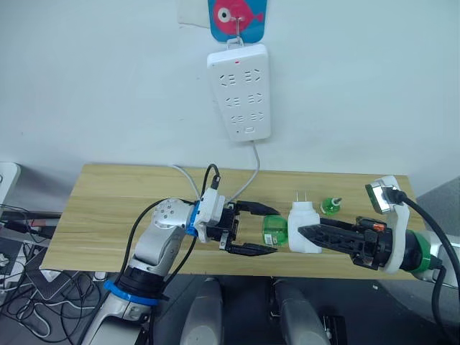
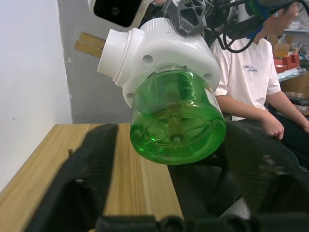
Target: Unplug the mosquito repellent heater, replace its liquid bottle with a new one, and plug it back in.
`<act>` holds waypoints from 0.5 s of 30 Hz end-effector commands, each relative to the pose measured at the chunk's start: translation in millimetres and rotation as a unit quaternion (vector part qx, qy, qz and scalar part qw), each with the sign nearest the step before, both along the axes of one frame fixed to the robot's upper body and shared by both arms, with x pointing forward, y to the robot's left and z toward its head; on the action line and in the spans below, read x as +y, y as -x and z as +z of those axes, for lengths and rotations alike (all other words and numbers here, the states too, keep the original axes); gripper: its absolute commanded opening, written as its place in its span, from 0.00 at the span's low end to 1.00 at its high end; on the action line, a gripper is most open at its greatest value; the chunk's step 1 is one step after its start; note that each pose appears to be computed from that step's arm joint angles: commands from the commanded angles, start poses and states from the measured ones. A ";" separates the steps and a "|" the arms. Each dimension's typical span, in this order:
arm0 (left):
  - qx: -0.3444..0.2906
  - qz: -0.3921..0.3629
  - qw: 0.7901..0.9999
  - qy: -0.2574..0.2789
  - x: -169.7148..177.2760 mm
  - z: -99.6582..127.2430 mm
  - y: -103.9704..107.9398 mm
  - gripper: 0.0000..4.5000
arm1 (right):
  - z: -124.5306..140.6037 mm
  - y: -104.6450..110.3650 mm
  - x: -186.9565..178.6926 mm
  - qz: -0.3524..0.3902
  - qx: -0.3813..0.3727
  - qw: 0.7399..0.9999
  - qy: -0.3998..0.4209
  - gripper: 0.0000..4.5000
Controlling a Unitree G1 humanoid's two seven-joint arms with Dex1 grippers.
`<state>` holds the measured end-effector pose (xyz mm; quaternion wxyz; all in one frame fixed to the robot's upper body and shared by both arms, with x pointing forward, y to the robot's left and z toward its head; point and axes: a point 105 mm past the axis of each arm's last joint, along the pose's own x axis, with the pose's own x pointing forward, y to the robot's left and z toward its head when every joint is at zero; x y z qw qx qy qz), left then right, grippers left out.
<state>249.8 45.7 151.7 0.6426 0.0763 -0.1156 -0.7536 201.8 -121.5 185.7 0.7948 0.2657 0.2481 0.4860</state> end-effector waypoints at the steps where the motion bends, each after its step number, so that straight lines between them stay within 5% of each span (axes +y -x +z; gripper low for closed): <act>1: -0.025 0.024 0.999 -0.022 8.1 4.7 -3.2 1.00 | 1.3 -0.9 -1.9 -0.024 0.003 1.000 -0.005 0.66; 8: -0.099 0.076 0.986 -0.107 6.6 8.4 -14.8 1.00 | -26.4 -19.7 -27.9 -0.133 0.052 0.983 0.112 0.66; 15: -0.164 0.081 0.969 -0.168 -4.2 -8.5 -19.0 1.00 | -18.3 -42.1 -28.0 -0.204 0.029 0.968 0.145 0.66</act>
